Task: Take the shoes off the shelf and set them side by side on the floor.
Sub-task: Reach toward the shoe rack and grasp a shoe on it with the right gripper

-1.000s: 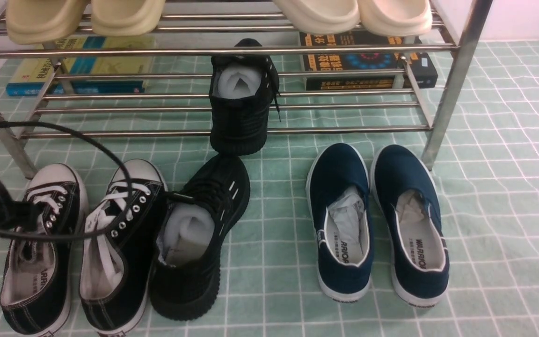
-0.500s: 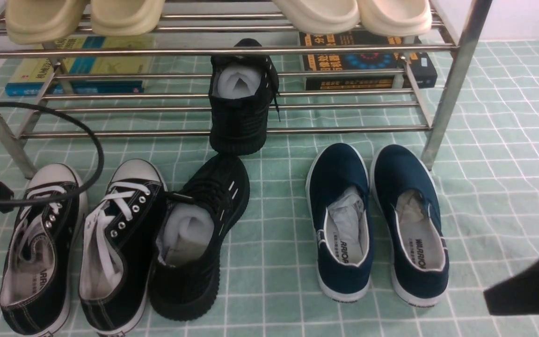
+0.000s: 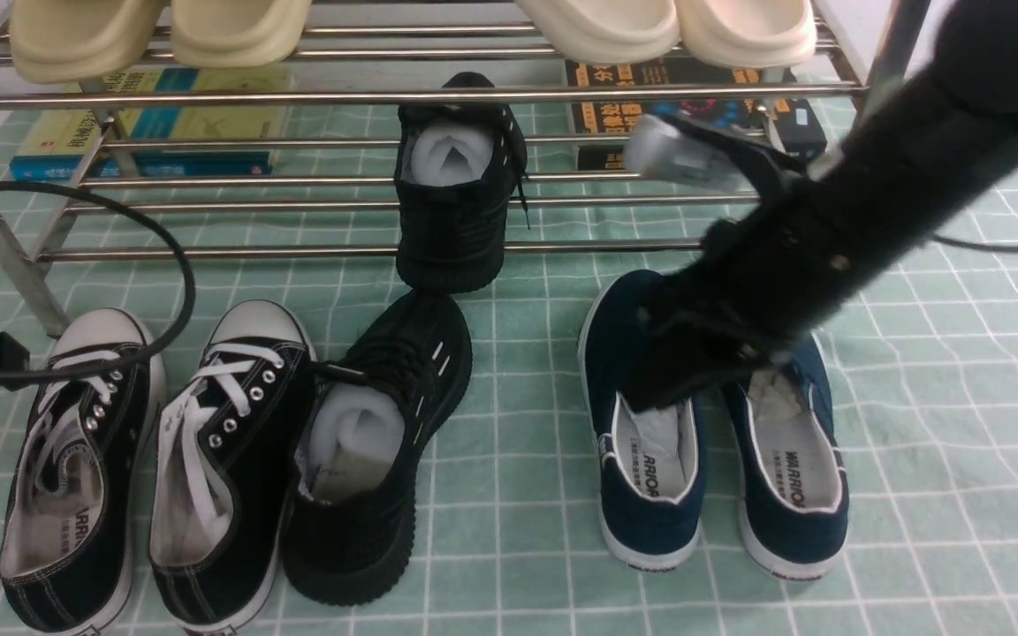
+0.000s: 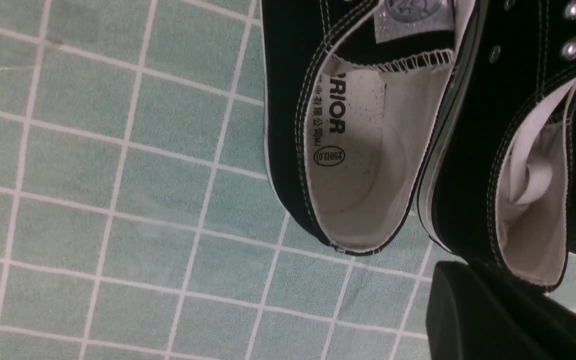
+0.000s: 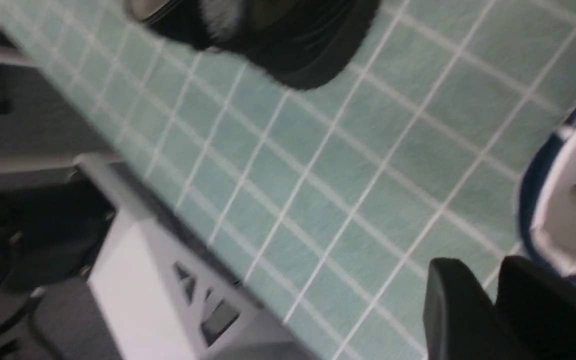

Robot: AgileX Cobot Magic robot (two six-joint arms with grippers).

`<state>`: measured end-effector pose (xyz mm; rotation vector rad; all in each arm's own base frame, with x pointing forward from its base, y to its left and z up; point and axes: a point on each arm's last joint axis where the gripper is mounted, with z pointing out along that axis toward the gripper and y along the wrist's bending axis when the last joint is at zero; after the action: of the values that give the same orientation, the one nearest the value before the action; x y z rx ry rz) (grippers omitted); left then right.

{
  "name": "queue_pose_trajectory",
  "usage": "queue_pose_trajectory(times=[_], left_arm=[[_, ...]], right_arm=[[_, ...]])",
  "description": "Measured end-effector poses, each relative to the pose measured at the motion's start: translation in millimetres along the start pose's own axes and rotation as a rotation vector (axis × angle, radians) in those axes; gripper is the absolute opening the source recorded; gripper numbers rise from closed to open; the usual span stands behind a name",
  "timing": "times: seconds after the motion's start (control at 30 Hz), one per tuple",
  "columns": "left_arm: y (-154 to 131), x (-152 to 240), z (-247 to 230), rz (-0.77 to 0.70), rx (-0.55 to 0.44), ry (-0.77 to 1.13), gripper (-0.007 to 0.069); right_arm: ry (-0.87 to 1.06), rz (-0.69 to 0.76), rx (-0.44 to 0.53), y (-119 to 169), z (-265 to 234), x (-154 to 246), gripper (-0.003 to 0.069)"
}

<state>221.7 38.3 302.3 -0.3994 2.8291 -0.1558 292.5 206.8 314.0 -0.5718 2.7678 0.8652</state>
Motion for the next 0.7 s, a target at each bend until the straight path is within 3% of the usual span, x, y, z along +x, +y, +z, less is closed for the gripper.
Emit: queue_pose_trajectory(times=[0.07, 0.23, 0.43, 0.7], left_arm=[[0.0, 0.0, 0.2, 0.0, 0.0, -0.001, 0.003], [0.0, 0.0, 0.2, 0.0, 0.0, -0.001, 0.0033], [0.0, 0.0, 0.2, 0.0, 0.001, -0.001, 0.0036], [0.1, 0.7, 0.3, 0.0, 0.0, 0.007, 0.0043]], right_arm=[[-0.055, 0.02, 0.102, 12.0, 5.0, -23.9, 0.0255], [-0.235, 0.049, 0.204, 28.8, 12.8, -62.1, 0.0379], [-0.496, 0.09, 0.172, 27.2, 39.7, -101.5, 0.0505], [-0.639, 0.191, 0.113, 1.6, 84.7, -125.6, 0.0533]])
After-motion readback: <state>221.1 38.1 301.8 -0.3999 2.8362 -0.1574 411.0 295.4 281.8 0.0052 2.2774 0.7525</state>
